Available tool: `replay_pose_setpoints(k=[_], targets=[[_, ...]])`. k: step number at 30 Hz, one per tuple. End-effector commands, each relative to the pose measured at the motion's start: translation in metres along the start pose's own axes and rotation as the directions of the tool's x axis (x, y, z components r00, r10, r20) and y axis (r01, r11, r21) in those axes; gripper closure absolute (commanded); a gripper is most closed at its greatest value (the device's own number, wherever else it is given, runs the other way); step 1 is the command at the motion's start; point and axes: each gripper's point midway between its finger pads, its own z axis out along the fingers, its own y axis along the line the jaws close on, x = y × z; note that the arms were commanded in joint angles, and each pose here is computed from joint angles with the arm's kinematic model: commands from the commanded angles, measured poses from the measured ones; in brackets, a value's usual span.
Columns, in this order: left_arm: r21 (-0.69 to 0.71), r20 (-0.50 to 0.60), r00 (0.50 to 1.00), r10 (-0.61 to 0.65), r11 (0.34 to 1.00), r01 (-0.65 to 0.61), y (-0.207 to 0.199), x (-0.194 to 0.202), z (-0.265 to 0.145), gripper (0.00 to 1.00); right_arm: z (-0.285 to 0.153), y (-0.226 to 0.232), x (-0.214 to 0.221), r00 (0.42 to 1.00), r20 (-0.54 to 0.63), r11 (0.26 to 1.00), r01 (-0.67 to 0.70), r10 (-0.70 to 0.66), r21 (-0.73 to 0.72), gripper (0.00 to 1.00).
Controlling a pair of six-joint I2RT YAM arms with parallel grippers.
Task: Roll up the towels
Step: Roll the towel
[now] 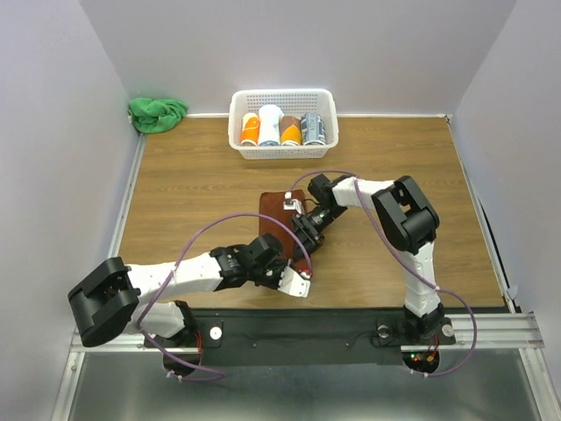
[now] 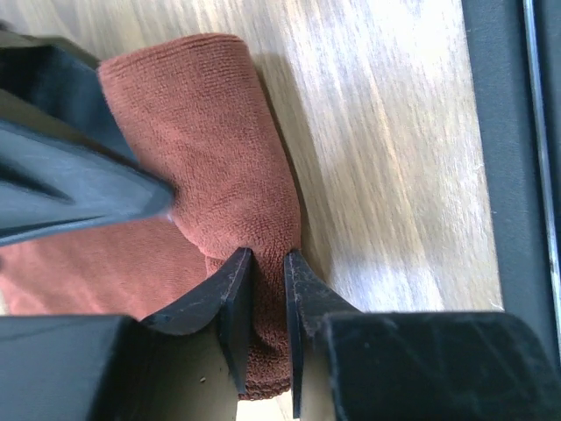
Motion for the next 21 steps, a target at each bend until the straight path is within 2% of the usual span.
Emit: replay_pose_setpoints(k=[1, 2, 4, 6, 8, 9, 13, 14, 17, 18, 20, 21], targets=[[0.215, -0.040, 0.993, -0.110, 0.970, 0.116, -0.039, 0.014, -0.006, 0.95, -0.046, 0.006, -0.044, 0.979, 0.117, 0.973, 0.144, -0.166, 0.183, 0.29], [0.235, -0.038, 0.993, -0.115, 0.964, 0.121, -0.042, 0.012, -0.006, 0.95, -0.052, 0.009, -0.046, 0.976, 0.131, 0.968, 0.146, -0.174, 0.203, 0.27], [0.265, -0.034, 0.987, -0.160, 0.950, 0.163, -0.037, 0.012, -0.007, 0.96, -0.071, 0.014, -0.059, 0.962, 0.169, 0.951, 0.167, -0.216, 0.262, 0.13], [0.310, -0.040, 0.974, -0.222, 0.924, 0.223, -0.034, 0.014, -0.009, 0.97, -0.096, 0.022, -0.067, 0.940, 0.214, 0.925, 0.185, -0.265, 0.332, 0.08], [0.369, -0.054, 0.960, -0.274, 0.888, 0.274, -0.038, 0.017, -0.011, 0.97, -0.119, 0.031, -0.069, 0.917, 0.252, 0.902, 0.199, -0.309, 0.382, 0.06], [0.360, -0.050, 0.952, -0.302, 0.883, 0.300, -0.027, 0.017, -0.012, 0.98, -0.128, 0.033, -0.069, 0.907, 0.262, 0.889, 0.203, -0.328, 0.411, 0.05], [0.415, -0.047, 0.922, -0.384, 0.832, 0.368, -0.018, 0.015, -0.014, 0.99, -0.145, 0.045, -0.052, 0.877, 0.259, 0.837, 0.240, -0.404, 0.493, 0.04], [0.459, -0.064, 0.908, -0.413, 0.796, 0.394, -0.025, 0.016, -0.015, 0.99, -0.148, 0.049, -0.048, 0.865, 0.251, 0.817, 0.262, -0.435, 0.513, 0.04], [0.504, -0.087, 0.894, -0.440, 0.754, 0.421, -0.023, 0.019, -0.016, 0.99, -0.154, 0.057, -0.029, 0.837, 0.223, 0.764, 0.304, -0.499, 0.569, 0.04], [0.539, -0.114, 0.880, -0.461, 0.715, 0.445, -0.029, 0.023, -0.011, 1.00, -0.155, 0.059, -0.024, 0.832, 0.217, 0.752, 0.311, -0.511, 0.581, 0.05], [0.571, -0.158, 0.851, -0.501, 0.657, 0.493, -0.027, 0.034, -0.008, 1.00, -0.157, 0.066, -0.011, 0.812, 0.202, 0.721, 0.337, -0.548, 0.605, 0.06], [0.575, -0.146, 0.839, -0.524, 0.645, 0.503, -0.017, 0.032, -0.007, 1.00, -0.158, 0.068, -0.007, 0.804, 0.200, 0.710, 0.341, -0.561, 0.616, 0.08]])
